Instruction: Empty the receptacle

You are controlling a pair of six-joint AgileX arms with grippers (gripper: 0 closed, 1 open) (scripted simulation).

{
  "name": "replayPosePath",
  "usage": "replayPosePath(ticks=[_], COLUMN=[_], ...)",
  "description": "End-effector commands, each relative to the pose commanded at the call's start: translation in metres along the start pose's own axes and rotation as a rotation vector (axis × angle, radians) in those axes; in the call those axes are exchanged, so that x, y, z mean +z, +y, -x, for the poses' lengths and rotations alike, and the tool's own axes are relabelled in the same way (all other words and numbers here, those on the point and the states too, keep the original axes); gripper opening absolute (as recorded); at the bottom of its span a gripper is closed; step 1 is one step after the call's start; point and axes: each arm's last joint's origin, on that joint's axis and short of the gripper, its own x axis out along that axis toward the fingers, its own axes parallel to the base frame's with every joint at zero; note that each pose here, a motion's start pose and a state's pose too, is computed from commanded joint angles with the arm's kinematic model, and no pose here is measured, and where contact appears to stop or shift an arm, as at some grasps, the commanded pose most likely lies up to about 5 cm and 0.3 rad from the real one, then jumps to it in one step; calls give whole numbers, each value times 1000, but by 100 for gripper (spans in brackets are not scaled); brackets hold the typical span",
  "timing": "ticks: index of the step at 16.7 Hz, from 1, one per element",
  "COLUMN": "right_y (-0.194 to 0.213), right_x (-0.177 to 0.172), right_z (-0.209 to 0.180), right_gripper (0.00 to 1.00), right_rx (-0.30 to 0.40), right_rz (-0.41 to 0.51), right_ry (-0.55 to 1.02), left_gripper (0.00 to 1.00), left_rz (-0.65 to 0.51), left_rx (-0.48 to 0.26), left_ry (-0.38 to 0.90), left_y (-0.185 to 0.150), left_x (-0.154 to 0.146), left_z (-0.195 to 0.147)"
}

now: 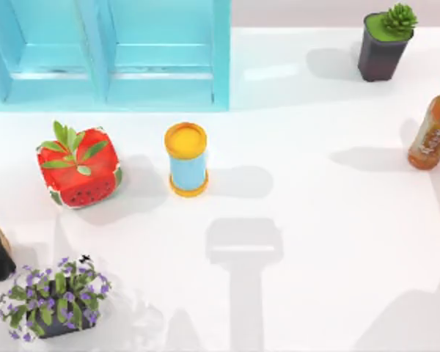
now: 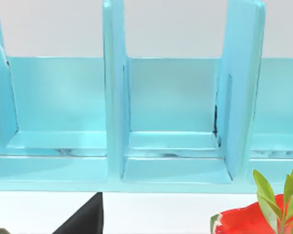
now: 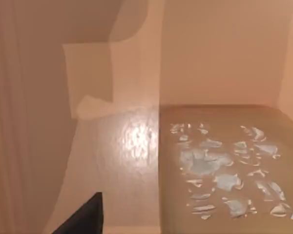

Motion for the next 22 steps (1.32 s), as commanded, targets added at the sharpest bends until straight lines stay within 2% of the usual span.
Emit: replayPosePath(ticks=[3, 7, 20, 22], right_y=[2, 2, 2, 2], right_x=[-4, -4, -4, -4], right_z=[-21, -22, -22, -22], right_gripper=[100, 100, 2, 0], right_rx=[5, 6, 6, 6], right_rz=[0, 0, 0, 0], right_ry=[9, 10, 10, 10], left_gripper=[100, 100, 100, 100], left_rz=[0, 0, 0, 0], left_rx=[0, 0, 0, 0], left_ry=[0, 0, 0, 0], left_y=[0, 0, 0, 0], left_x=[0, 0, 0, 0], left_z=[0, 0, 0, 0])
